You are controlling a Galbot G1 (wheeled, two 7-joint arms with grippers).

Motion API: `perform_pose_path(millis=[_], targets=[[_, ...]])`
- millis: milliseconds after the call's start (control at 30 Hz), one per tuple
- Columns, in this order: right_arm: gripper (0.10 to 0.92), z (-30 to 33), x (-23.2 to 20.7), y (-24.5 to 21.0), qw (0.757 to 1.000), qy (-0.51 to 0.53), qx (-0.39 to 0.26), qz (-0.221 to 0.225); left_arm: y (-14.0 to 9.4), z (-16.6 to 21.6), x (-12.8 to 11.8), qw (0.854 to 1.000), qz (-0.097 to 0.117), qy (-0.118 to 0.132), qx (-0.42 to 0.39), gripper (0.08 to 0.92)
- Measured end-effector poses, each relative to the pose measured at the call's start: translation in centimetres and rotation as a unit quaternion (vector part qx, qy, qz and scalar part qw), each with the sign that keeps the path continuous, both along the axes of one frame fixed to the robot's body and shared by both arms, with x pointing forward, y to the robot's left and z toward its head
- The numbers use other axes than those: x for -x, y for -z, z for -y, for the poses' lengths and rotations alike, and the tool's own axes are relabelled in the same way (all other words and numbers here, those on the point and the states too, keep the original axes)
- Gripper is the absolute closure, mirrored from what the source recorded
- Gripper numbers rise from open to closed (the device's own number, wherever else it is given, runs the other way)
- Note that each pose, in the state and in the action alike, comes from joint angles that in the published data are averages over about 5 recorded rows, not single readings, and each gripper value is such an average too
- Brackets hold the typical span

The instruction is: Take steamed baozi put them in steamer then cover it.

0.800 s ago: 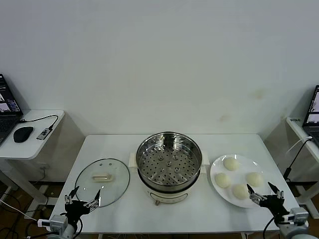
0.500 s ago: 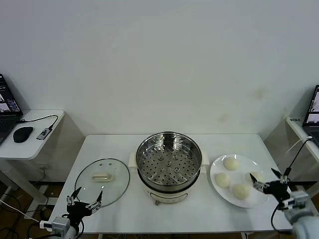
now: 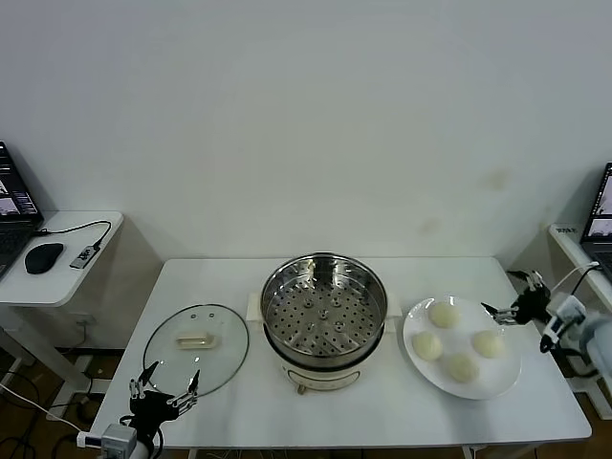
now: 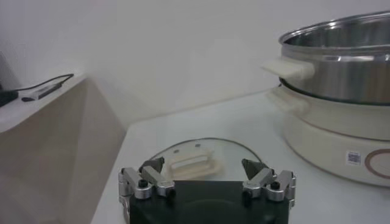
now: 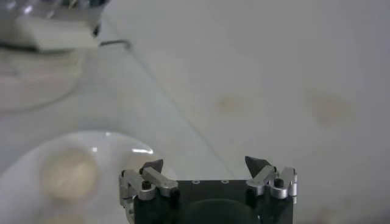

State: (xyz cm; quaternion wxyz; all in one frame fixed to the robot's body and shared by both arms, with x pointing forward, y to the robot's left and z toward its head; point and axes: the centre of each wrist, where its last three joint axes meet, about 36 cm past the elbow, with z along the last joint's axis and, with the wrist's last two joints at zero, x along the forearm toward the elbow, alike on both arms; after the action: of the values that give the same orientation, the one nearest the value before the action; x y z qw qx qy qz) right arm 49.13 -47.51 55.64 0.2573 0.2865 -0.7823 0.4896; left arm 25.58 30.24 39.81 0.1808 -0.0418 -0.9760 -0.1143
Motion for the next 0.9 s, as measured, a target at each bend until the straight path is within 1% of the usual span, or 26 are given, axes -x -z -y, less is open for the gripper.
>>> perform_pose_path(millis=[200, 367, 533, 667, 900], targets=[[0.200, -0.9, -5.1, 0.0, 0.993, -0.060, 0.071, -0.071, -0.2, 0.1, 0.2, 1.000, 0.002, 0.005, -0.004, 0.177], [0.200, -2.1, -8.8, 1.2, 0.982, -0.096, 0.112, -0.115, -0.2, 0.0, 0.3, 1.000, 0.004, 0.004, -0.006, 0.177], [0.200, -3.0, -12.2, 2.7, 0.972, -0.127, 0.132, -0.149, -0.2, -0.3, 0.4, 1.000, 0.003, 0.000, -0.009, 0.177], [0.200, -3.7, -14.5, 4.1, 0.964, -0.148, 0.141, -0.172, 0.2, -0.4, 0.6, 1.000, -0.001, -0.003, -0.012, 0.177], [0.200, -5.3, -17.2, 6.2, 0.950, -0.175, 0.153, -0.207, 0.7, -0.6, 0.8, 1.000, -0.007, -0.005, -0.014, 0.177]])
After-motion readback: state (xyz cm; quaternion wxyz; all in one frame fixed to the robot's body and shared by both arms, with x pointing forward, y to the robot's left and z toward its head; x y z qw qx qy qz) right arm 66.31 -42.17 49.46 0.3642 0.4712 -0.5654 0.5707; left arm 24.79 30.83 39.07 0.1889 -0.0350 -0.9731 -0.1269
